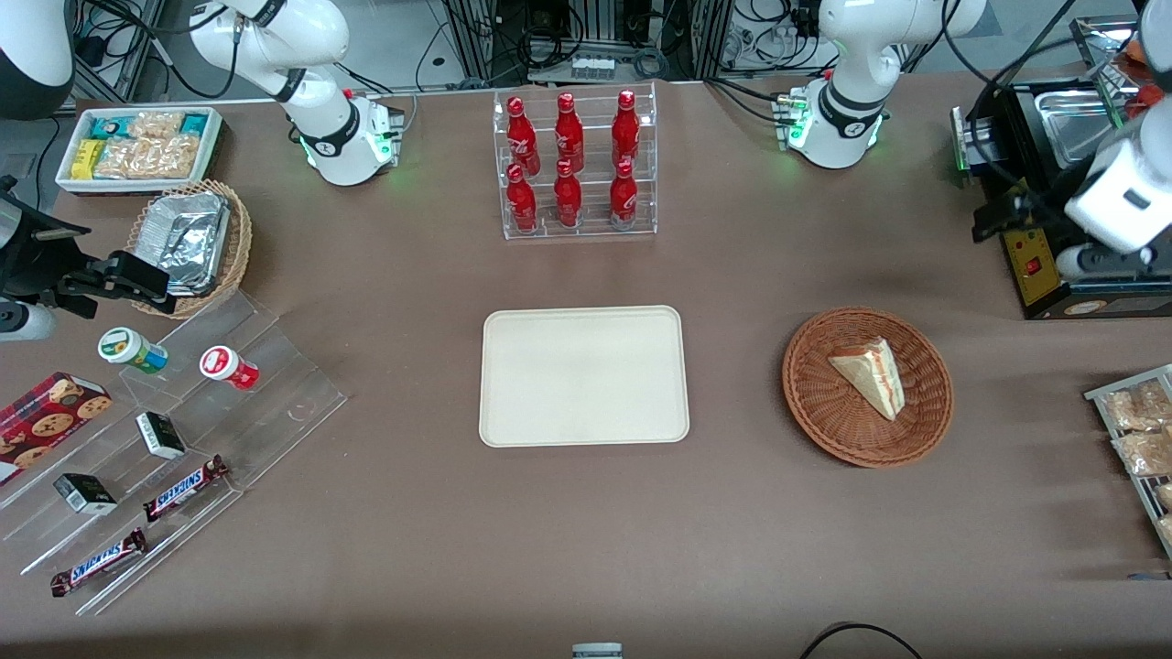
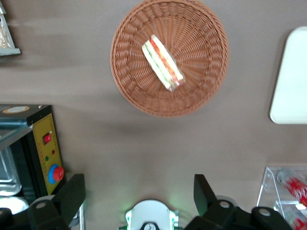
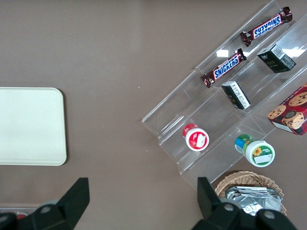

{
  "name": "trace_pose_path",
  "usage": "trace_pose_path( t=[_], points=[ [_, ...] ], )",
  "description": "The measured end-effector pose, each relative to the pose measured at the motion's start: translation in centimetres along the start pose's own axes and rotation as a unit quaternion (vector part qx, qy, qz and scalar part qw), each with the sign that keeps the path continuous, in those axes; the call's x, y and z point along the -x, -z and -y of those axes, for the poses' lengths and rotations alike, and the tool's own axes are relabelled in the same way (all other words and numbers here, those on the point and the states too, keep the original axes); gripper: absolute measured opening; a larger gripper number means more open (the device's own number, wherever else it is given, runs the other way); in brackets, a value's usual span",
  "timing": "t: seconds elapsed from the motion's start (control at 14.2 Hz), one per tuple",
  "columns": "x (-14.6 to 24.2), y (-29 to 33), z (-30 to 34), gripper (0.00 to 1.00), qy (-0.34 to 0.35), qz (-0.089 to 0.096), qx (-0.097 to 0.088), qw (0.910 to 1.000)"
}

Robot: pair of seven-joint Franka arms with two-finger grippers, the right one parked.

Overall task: Place sandwich from basket to tray
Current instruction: 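Move the left gripper over the sandwich in the wicker basket, then lower the left gripper and grasp the wrapped sandwich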

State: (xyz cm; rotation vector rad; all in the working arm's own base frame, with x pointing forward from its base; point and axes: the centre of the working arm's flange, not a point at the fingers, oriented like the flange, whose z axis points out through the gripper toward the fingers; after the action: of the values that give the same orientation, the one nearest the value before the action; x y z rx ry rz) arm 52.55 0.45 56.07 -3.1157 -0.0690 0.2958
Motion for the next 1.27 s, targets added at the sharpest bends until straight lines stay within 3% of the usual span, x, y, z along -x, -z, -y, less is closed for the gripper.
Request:
trace_pose_path(
  t=[0.28, 0.56, 0.85, 0.99, 1.27],
  points=[
    [-2.7, -7.9, 0.5, 1.00, 0.099, -0.027, 0.005, 0.9947],
    [-3.3, -15.6, 0.1, 1.00, 0.233, -0.074, 0.022, 0.9694],
    [-3.4, -20.4, -1.0, 1.00, 0.303, -0.098, 0.037, 0.9472],
    [-3.9, -22.3, -3.3, 1.00, 0.316, -0.103, 0.041, 0.9424],
    [-4.2, -26.4, -6.0, 1.00, 0.313, -0.107, 0.044, 0.9426]
  ],
)
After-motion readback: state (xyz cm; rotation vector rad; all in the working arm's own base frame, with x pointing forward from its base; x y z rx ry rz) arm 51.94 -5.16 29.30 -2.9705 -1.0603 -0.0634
